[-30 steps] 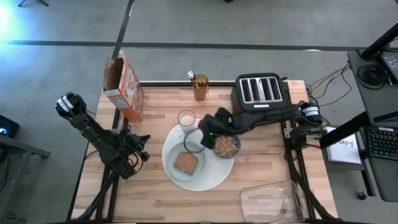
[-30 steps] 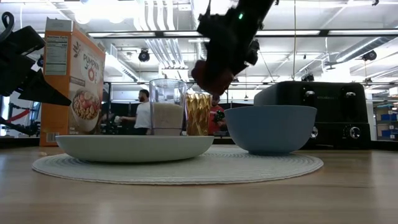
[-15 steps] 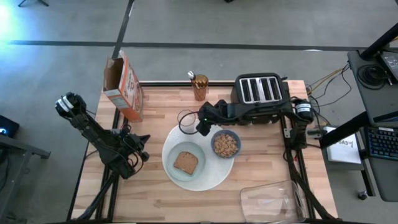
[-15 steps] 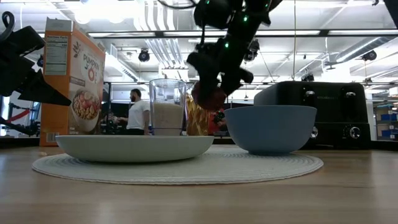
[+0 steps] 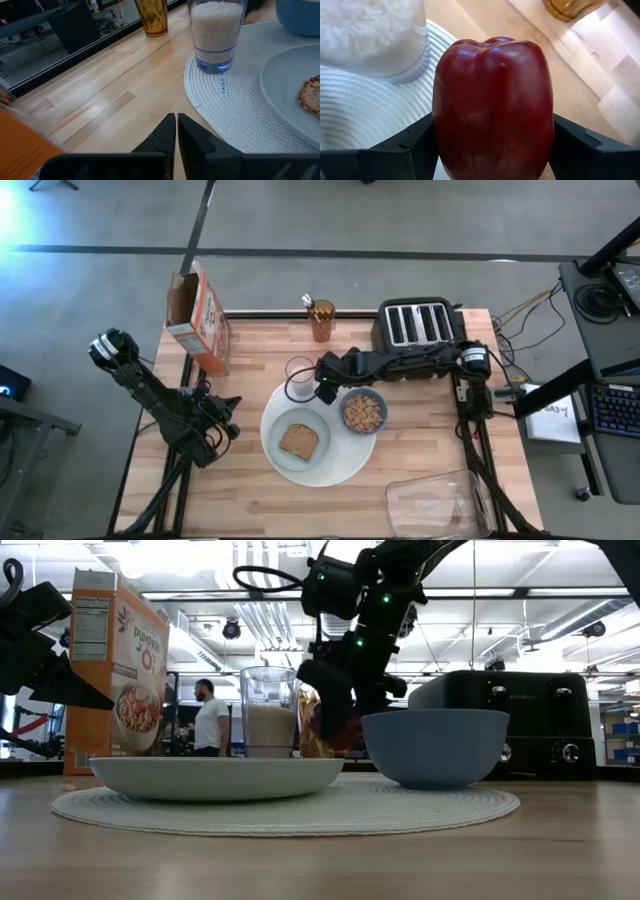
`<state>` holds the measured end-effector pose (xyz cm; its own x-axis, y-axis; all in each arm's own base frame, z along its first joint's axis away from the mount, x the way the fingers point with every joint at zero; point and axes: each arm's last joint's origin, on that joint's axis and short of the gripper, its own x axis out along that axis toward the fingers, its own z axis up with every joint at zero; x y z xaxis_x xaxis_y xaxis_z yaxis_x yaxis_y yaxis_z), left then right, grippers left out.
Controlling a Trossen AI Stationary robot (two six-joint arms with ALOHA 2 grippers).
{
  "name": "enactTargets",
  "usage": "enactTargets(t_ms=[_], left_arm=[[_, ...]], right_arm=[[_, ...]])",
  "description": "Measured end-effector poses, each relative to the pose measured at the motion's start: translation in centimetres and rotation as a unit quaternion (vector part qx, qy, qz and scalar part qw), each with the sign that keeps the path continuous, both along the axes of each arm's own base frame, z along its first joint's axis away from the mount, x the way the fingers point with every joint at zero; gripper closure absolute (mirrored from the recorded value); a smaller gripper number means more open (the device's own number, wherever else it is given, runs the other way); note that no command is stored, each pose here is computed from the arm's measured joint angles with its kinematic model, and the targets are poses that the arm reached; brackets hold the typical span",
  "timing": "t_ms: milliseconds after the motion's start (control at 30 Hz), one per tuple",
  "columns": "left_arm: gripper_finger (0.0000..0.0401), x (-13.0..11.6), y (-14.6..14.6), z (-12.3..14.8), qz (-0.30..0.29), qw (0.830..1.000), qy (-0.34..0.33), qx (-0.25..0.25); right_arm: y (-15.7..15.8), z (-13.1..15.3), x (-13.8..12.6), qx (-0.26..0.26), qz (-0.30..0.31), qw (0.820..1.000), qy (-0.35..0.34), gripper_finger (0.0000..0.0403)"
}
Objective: Arrange a breakfast setting
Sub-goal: Put the apple on the placemat
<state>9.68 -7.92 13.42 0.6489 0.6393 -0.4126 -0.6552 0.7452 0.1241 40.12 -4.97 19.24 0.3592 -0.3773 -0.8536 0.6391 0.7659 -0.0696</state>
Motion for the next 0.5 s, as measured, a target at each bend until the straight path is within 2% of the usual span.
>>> enactTargets(t_ms=[500], left_arm=[[0.0399, 0.0, 0.0, 0.0, 0.000, 1.000, 0.001, 0.001]], right_arm=[[0.4, -2.2, 0.4, 0.062, 0.019, 0.998, 0.024, 0.0129]])
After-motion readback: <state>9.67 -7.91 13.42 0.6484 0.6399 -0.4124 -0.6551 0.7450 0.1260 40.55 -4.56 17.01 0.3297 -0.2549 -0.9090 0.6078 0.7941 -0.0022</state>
